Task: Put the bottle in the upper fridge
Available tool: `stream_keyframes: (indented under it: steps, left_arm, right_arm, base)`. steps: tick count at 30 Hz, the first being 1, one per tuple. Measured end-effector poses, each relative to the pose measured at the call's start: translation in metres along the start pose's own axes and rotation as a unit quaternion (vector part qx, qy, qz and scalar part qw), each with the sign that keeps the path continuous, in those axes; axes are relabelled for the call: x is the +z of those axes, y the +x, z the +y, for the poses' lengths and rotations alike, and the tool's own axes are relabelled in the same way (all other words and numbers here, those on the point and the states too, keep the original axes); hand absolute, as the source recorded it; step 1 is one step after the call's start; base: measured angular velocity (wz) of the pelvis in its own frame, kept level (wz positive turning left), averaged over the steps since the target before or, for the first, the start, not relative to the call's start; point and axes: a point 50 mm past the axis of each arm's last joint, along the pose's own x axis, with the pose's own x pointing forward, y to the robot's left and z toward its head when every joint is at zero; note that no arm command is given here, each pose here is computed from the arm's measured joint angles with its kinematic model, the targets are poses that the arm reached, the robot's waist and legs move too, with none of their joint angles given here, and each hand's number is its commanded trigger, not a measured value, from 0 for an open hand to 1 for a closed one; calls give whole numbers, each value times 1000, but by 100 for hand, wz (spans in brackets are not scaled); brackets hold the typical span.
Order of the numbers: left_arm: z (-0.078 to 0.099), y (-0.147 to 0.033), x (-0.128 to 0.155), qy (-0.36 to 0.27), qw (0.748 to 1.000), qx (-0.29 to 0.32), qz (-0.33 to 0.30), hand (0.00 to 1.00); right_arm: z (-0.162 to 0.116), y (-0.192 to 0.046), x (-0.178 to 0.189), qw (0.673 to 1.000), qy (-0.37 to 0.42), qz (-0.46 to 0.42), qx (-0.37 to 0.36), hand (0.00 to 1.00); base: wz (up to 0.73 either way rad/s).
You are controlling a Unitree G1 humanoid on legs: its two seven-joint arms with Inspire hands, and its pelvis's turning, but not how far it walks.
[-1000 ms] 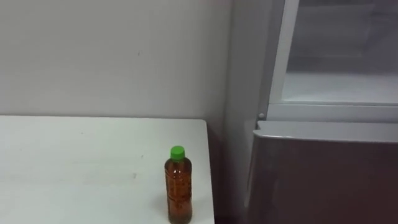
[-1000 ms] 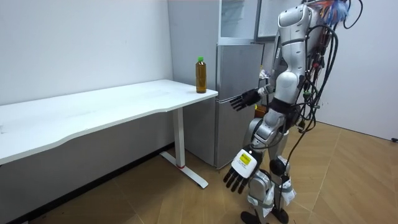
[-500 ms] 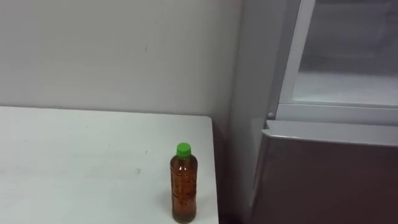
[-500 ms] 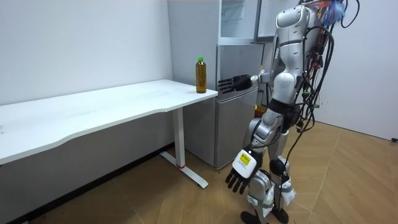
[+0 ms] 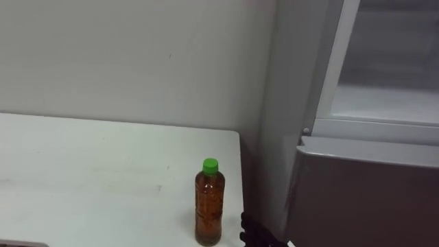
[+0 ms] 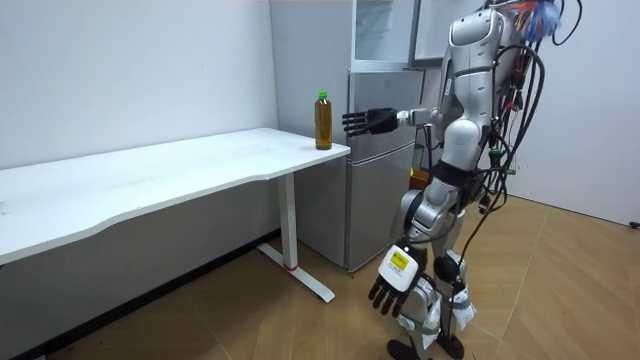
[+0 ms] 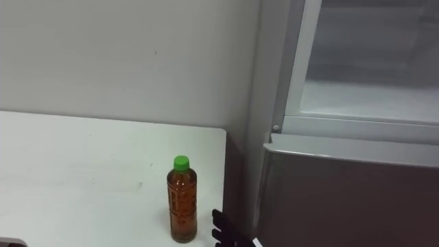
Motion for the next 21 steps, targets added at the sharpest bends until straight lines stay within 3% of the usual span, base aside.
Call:
stream_keyframes:
  steps: [7, 21]
  left_arm:
    - [0, 0, 0, 0, 1000, -3, -1, 0]
    - [4, 0, -4, 4, 1000, -4, 5, 0]
  right_arm:
    - [4, 2, 28, 998, -9, -57, -9, 0]
    - [0, 14, 47, 994, -22, -91, -51, 0]
  base:
    - [0]
    - [3]
